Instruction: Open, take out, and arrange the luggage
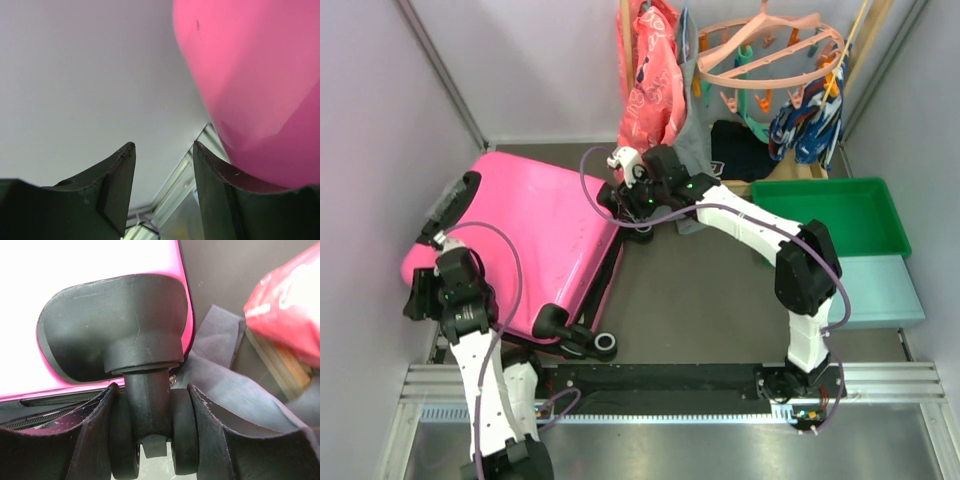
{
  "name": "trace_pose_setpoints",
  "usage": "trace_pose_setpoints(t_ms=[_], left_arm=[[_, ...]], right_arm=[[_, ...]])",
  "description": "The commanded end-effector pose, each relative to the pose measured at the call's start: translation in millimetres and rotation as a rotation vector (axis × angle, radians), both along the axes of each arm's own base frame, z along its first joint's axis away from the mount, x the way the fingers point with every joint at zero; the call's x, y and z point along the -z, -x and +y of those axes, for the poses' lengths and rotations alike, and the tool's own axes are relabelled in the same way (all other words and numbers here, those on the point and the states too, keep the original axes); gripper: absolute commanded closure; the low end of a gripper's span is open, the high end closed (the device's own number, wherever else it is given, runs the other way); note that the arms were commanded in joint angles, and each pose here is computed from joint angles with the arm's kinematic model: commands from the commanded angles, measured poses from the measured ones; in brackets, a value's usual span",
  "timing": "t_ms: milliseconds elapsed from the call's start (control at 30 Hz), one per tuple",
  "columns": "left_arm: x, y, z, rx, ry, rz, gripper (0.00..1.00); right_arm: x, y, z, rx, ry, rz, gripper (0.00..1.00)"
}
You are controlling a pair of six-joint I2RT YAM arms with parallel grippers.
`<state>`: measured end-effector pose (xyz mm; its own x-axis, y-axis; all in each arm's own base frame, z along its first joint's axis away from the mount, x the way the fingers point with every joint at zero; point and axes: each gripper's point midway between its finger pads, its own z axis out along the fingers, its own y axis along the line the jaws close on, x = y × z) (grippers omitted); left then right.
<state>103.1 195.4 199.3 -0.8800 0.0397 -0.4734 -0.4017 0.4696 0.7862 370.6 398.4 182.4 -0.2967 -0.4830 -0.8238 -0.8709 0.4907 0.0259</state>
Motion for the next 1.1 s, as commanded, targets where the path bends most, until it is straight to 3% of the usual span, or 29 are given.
trace_pose_setpoints(t_ms=[0,233,367,500,700,933,1067], left_arm=[[83.2,-70.2,-34.2,0.283,0.315,-0.009,0.44],[71.4,-128.3,-30.9,0.344,0.36,-0.141,0.46],[77.2,-161.4,-19.7,0.331,0.395,-0.101,0.46],[65.8,-201.0,-11.0,0.347,0.42,-0.136,0.47],[55.3,-250.9,-6.2,0.417,0.452,-0.16,0.47],[3.2,-273.1,-27.3,0.545,0.494,-0.21,0.47],[-32.0,-270.9,-74.9,0.772,0.586,-0.273,0.4]], right_arm=[[-44.2,11.1,-17.0,0.1,-0.059,-0.049,1.0],[-50.7,26.4,-27.1,0.162,-0.101,0.027,1.0],[-49.7,46.1,-29.0,0.2,-0.141,0.061,1.0],[-40.3,80.2,-13.0,0.191,-0.113,0.087,1.0],[-49.7,118.3,12.6,0.195,-0.2,0.154,1.0],[-78.1,149.1,27.2,0.189,-0.324,0.209,1.0],[-75.0,162.8,25.2,0.183,-0.361,0.283,1.0]])
